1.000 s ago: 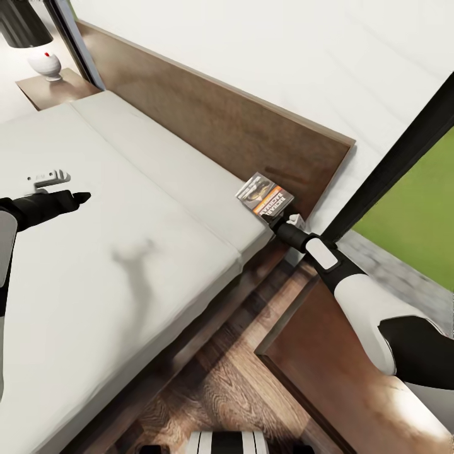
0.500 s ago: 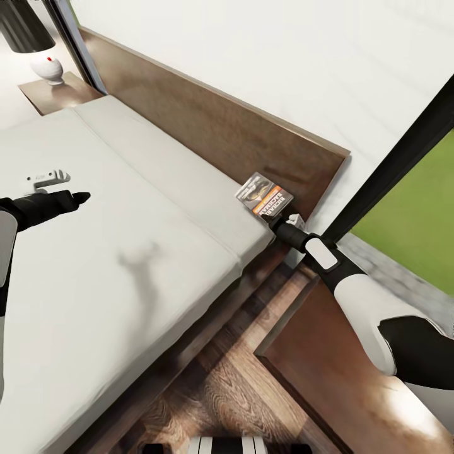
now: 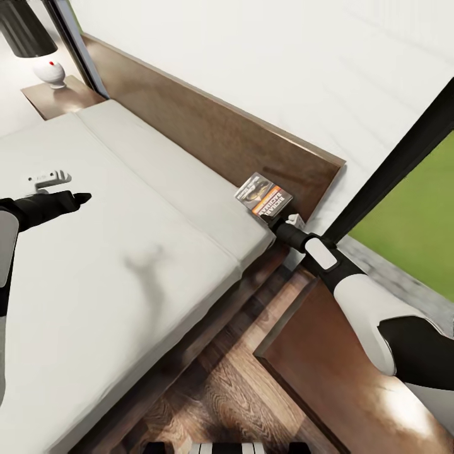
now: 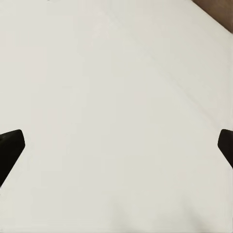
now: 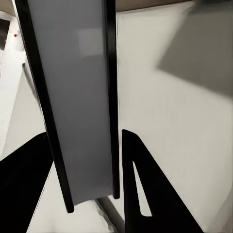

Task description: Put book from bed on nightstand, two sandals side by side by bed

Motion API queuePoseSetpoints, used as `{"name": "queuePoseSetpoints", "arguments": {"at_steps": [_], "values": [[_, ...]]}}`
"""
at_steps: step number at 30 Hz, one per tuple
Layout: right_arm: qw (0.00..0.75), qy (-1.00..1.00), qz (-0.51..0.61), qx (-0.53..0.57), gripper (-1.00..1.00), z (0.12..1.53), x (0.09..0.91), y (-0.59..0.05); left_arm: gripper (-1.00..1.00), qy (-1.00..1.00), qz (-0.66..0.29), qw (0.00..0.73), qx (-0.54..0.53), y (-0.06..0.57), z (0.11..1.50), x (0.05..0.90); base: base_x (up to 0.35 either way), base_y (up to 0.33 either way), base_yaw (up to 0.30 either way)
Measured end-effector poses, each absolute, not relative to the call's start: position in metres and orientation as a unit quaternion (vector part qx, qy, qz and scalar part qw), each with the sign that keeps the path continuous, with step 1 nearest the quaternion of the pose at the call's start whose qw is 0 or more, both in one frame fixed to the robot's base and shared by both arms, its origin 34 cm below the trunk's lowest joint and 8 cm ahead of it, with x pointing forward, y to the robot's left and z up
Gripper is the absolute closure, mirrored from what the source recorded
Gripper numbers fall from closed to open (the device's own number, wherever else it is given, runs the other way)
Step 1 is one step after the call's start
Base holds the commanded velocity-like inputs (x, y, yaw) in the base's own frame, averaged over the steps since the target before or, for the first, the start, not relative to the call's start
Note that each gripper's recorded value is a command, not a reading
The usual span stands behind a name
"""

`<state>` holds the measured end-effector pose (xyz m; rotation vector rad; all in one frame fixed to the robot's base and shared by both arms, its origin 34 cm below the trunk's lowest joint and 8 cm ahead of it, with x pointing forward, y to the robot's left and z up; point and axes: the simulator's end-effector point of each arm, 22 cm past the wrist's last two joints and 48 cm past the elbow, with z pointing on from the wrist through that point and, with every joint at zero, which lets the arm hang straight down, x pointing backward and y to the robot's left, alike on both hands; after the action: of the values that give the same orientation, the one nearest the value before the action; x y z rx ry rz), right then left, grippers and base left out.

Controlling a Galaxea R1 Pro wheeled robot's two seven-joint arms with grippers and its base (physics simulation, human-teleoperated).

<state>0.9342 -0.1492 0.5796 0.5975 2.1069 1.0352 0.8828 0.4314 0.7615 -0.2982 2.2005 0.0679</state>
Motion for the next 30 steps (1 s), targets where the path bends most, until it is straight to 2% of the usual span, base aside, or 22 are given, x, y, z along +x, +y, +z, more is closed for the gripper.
{"name": "queuePoseSetpoints", "arguments": {"at_steps": [17,30], "values": [[0.351,0.815,0.399,0.229,1.00,0.610,0.937,-0.149,-1.00,0.888,0.027,0.444,-0.120,0.431,0.793,0.886,-0.008,0.000,0.000],[0.354,0.810,0.403,0.238,1.00,0.636,0.942,-0.152,-1.00,0.888,0.027,0.443,-0.120,0.431,0.815,0.888,-0.277,0.000,0.000]]}}
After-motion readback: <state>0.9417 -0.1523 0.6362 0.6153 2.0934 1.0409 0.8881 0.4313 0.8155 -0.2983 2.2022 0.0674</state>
